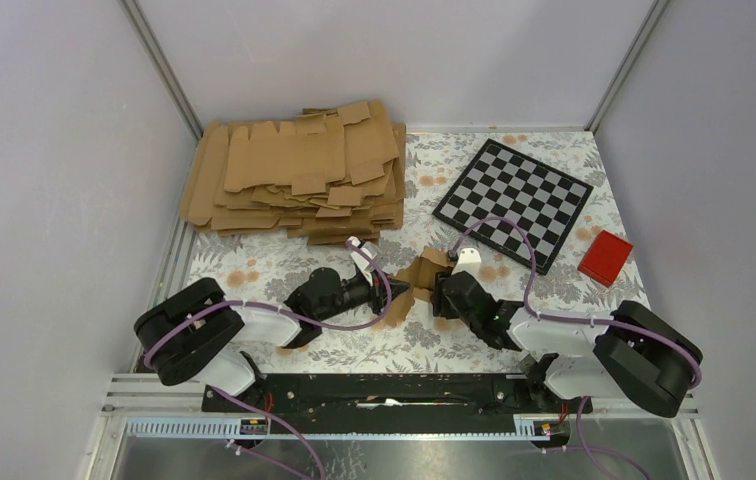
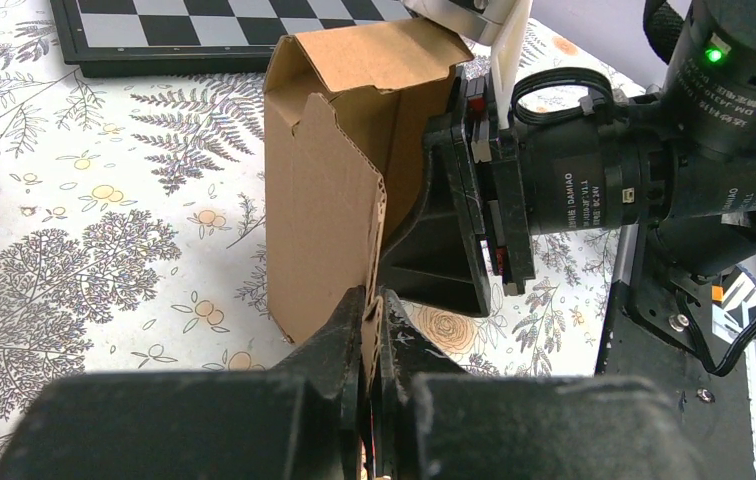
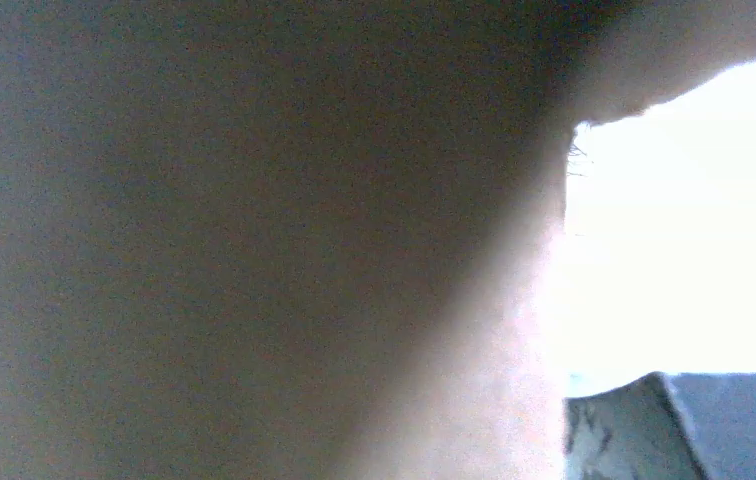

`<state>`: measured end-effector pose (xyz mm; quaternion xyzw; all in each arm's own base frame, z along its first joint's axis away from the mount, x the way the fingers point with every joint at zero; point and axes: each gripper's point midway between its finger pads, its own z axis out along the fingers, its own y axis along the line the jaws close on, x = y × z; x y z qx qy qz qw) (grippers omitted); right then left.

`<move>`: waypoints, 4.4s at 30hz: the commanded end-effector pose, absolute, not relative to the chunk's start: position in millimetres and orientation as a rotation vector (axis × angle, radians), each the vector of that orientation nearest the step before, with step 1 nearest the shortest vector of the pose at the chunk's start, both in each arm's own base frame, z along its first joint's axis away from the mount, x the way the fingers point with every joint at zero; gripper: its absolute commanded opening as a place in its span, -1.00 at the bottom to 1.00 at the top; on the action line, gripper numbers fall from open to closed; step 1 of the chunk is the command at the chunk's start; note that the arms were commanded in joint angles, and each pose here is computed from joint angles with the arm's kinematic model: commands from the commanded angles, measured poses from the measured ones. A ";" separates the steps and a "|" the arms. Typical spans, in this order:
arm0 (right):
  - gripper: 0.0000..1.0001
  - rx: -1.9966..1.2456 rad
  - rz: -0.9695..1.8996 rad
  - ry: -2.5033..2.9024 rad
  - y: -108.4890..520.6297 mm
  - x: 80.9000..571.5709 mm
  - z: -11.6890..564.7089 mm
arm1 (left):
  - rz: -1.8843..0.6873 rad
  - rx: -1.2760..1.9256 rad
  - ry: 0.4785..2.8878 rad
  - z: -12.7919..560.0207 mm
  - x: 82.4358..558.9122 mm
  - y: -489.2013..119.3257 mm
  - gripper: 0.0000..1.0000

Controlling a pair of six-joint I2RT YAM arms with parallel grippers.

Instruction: Fold the paper box

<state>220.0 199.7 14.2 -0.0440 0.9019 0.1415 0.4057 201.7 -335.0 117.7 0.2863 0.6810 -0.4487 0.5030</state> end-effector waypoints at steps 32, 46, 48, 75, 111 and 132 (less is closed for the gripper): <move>0.35 -0.153 0.137 2.325 186.5 226.9 17.3 | -1.154 0.753 1.652 117.3 190.6 -347.3 -1.00; 0.65 -0.159 0.163 2.348 184.8 217.4 32.9 | -1.107 0.723 1.667 115.3 197.8 -343.0 -1.00; 0.67 -0.151 0.164 2.349 182.3 215.6 33.8 | -1.101 0.722 1.667 114.9 198.3 -342.4 -1.00; 0.39 -0.184 0.235 2.475 220.9 216.7 7.9 | -1.056 0.700 1.652 118.8 202.3 -334.7 -1.00; 0.16 -0.162 0.272 2.330 202.3 218.1 41.6 | -0.925 0.654 1.688 114.0 218.4 -321.7 -1.00; -0.13 -0.153 0.323 2.331 222.5 227.1 33.4 | -0.994 0.678 1.683 114.4 210.7 -330.1 -1.00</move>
